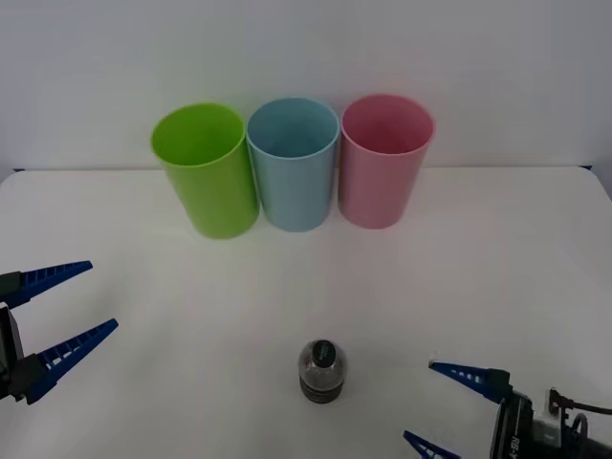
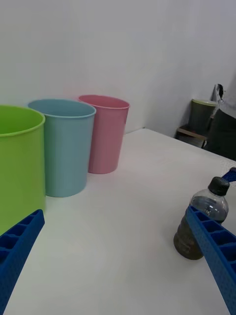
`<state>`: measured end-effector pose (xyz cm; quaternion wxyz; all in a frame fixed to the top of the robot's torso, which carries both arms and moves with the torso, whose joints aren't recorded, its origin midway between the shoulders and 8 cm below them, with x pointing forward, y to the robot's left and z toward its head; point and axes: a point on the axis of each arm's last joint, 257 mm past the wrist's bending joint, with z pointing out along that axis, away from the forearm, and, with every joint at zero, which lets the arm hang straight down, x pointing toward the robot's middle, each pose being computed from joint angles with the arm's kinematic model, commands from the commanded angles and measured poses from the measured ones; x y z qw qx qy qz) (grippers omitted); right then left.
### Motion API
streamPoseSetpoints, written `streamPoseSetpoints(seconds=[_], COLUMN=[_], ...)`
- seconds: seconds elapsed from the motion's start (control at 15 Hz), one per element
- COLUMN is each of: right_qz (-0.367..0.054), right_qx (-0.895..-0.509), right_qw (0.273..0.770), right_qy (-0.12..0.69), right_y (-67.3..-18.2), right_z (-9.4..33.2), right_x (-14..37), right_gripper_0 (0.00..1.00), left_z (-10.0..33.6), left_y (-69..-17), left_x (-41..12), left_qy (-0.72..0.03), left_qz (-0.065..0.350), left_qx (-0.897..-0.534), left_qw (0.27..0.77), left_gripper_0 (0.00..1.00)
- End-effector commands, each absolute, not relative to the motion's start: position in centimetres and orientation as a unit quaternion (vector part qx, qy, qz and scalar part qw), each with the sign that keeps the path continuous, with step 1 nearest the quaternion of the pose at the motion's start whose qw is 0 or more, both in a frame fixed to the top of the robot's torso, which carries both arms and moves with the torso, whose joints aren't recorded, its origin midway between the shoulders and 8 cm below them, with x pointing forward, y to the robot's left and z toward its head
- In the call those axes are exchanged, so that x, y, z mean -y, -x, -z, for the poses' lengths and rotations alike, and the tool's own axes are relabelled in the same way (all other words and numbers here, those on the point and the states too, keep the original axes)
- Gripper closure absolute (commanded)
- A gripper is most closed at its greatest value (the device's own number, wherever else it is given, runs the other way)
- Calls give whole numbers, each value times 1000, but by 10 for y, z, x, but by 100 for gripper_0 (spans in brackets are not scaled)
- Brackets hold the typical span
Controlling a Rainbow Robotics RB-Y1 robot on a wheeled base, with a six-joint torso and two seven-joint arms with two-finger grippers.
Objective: Grasp the object on the table and drop it into the matching bin: aluminum can to the light blue bin, PET bottle to the pink bin.
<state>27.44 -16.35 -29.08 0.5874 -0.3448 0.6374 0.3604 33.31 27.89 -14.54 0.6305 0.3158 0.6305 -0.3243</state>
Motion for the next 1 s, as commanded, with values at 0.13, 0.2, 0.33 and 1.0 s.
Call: streamPoseSetpoints(seconds=[0.13, 0.2, 0.33, 1.0], right_qz=[-351, -349, -347, -345], right_qx=[-640, -640, -640, -621], right_qw=[587, 587, 586, 596], right_qy=[351, 353, 356, 375], right_y=[-282, -283, -286, -307], right_z=[301, 304, 309, 334], right_x=[144, 137, 127, 84], right_gripper_0=[0, 0, 0, 0], left_z=[145, 145, 145, 145], left_y=[-333, -333, -333, -333], left_x=[-279, -279, -279, -279], left_qy=[-316, -316, -316, -316], left_qz=[324, 324, 324, 324], left_qx=[-631, -631, -631, -631], left_qw=[631, 631, 631, 631], left_gripper_0=[0, 0, 0, 0])
